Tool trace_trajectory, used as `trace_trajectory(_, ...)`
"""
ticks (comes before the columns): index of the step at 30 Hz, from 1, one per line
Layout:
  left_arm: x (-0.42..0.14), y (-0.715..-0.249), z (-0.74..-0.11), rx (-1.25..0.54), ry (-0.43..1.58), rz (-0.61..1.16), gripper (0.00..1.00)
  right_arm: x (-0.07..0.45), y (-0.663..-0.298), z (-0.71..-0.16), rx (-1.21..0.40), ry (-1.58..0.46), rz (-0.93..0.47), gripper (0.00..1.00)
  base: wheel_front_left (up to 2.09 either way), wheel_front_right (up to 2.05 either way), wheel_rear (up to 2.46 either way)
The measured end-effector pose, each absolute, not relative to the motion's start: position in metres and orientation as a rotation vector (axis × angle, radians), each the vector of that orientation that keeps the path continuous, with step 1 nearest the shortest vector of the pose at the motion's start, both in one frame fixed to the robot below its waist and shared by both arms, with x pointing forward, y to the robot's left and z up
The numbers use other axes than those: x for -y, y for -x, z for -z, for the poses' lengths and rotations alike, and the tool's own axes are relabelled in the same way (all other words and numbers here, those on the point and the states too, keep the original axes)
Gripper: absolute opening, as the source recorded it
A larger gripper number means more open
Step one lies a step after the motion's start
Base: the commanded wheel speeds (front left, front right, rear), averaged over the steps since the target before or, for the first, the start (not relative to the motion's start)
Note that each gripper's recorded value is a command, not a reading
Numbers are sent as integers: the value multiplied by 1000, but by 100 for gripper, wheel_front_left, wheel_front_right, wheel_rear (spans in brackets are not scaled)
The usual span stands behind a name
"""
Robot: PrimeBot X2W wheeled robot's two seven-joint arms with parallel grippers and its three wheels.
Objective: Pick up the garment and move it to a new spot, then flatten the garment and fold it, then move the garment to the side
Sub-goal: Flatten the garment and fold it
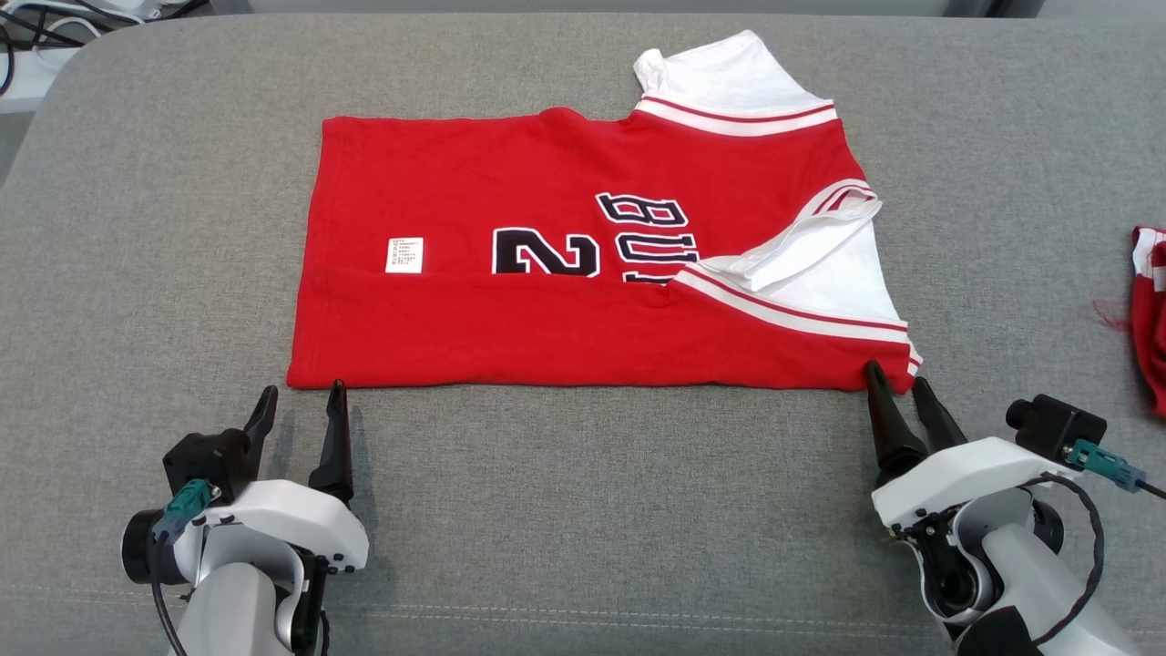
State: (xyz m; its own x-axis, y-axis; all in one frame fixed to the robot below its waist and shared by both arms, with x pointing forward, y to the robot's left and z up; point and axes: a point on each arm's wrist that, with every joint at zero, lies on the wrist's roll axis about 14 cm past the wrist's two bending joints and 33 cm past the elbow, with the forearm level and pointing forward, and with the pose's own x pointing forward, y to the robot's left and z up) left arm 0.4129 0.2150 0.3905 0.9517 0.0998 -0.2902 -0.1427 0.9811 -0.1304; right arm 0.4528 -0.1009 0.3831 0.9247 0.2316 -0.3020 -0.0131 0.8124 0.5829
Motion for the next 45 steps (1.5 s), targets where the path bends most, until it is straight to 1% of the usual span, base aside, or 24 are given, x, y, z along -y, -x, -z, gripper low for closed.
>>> trace_trajectory(1,-215,-413,-390,-287,150,-123,100,101,-453,-383,-374,-620,-133,100,0,0,0)
trace_trajectory(3,-215,-413,-390,-288,148,-122,100,100,-455,-384,-374,-622,-139,59,0,0,0)
trace_trajectory(4,-215,-413,-389,-289,149,-121,100,100,-456,-384,-373,-624,-141,33,0,0,0)
trace_trajectory(5,-215,-414,-389,-290,149,-121,100,100,-457,-385,-372,-630,-138,0,0,0,0)
trace_trajectory(9,-215,-414,-386,-293,187,-131,100,99,-461,-385,-374,-620,-149,0,0,0,0)
trace_trajectory(14,-221,-412,-373,-322,312,-186,100,100,-462,-383,-377,-613,-149,0,0,0,0)
trace_trajectory(16,-223,-417,-371,-318,393,-221,100,100,-464,-383,-375,-603,-155,0,0,0,0)
trace_trajectory(17,-223,-417,-371,-318,393,-221,100,100,-464,-383,-375,-603,-155,0,0,0,0)
trace_trajectory(20,-223,-425,-368,-310,536,-268,100,101,-465,-384,-371,-596,-156,0,0,0,0)
trace_trajectory(27,-210,-430,-354,-351,638,-284,100,100,-463,-382,-375,-577,-168,0,0,0,0)
trace_trajectory(30,-207,-435,-354,-351,652,-281,100,100,-464,-382,-372,-574,-170,0,0,0,0)
trace_trajectory(31,-206,-437,-355,-348,667,-284,87,100,-464,-383,-371,-574,-170,0,0,0,0)
trace_trajectory(32,-205,-439,-355,-344,685,-288,49,100,-464,-383,-371,-573,-170,0,0,0,0)
trace_trajectory(33,-205,-440,-355,-343,707,-295,21,101,-464,-383,-370,-573,-170,0,0,0,0)
trace_trajectory(34,-204,-440,-355,-341,710,-293,0,100,-464,-383,-369,-574,-170,0,0,0,0)
trace_trajectory(38,-198,-440,-353,-358,694,-270,0,101,-465,-384,-365,-574,-169,0,0,0,0)
trace_trajectory(45,-204,-440,-364,-332,668,-258,0,103,-460,-394,-345,-583,-170,0,0,0,0)
